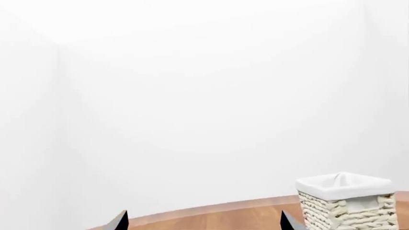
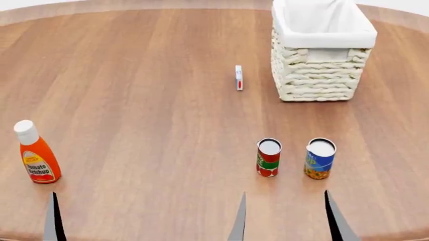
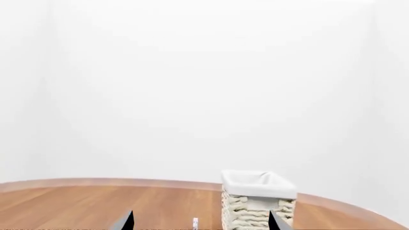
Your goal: Pick up the cream cheese box, and put it in the basket.
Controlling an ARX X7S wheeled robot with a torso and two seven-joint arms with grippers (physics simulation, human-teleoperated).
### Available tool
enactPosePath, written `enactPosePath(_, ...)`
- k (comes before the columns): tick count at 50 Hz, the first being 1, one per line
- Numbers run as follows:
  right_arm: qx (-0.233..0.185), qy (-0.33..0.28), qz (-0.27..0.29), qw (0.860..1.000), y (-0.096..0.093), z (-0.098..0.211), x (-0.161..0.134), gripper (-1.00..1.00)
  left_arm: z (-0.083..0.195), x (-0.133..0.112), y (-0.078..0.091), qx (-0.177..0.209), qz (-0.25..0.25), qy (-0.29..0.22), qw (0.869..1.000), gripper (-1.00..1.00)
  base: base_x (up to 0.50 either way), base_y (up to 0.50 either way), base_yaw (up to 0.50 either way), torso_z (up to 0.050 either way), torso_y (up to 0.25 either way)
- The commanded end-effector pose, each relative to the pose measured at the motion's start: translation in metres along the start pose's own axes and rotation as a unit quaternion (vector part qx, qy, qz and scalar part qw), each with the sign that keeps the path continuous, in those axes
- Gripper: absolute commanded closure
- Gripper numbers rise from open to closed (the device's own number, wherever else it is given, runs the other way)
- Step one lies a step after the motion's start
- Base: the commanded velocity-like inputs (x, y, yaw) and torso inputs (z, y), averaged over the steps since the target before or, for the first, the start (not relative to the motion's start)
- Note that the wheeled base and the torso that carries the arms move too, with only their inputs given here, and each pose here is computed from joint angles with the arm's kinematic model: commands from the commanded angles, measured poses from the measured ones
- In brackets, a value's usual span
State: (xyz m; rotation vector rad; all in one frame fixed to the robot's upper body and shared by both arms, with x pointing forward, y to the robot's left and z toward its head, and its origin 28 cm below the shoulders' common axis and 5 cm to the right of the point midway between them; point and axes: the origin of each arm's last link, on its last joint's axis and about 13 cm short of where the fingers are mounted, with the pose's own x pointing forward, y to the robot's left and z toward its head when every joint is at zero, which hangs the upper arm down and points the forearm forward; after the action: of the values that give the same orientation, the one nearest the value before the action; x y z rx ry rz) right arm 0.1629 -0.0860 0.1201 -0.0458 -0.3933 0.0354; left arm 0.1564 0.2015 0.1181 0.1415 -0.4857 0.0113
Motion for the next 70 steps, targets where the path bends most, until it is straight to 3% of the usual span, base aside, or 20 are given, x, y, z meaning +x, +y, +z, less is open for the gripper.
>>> enactPosePath(1, -0.001, 0.003, 0.003, 1.000, 0.0007, -0.0012, -0.0004, -1.00, -0.0011, -0.0004, -0.0009, 0.004, -0.002, -0.003, 1.000, -1.00, 0.00, 0.05, 0.00, 0.000, 0.000)
enactPosePath(25, 0.002, 0.004, 0.003, 1.000, 0.0007, -0.0025, -0.0001, -1.00, -0.0036, -0.0019, -0.0024, 0.008, -0.008, -0.001, 1.000, -1.00, 0.00, 0.10, 0.00, 0.000, 0.000)
enactPosePath(29, -0.012, 0.003, -0.013, 1.000, 0.0007, -0.0038, 0.0013, -1.00, -0.0034, -0.0018, -0.0026, 0.008, -0.009, -0.002, 1.000, -1.00, 0.00, 0.13, 0.00, 0.000, 0.000)
enactPosePath(38, 0.006, 0.014, -0.012, 1.000, 0.0005, -0.0052, 0.0025, -1.00, -0.0043, -0.0016, -0.0031, 0.008, -0.011, 0.000, 1.000, -1.00, 0.02, 0.00, 0.00, 0.000, 0.000)
enactPosePath(70, 0.017, 0.016, -0.005, 1.000, 0.0003, -0.0055, 0.0021, -1.00, -0.0009, -0.0023, -0.0031, 0.007, -0.012, -0.002, 1.000, -1.00, 0.42, 0.00, 0.00, 0.000, 0.000)
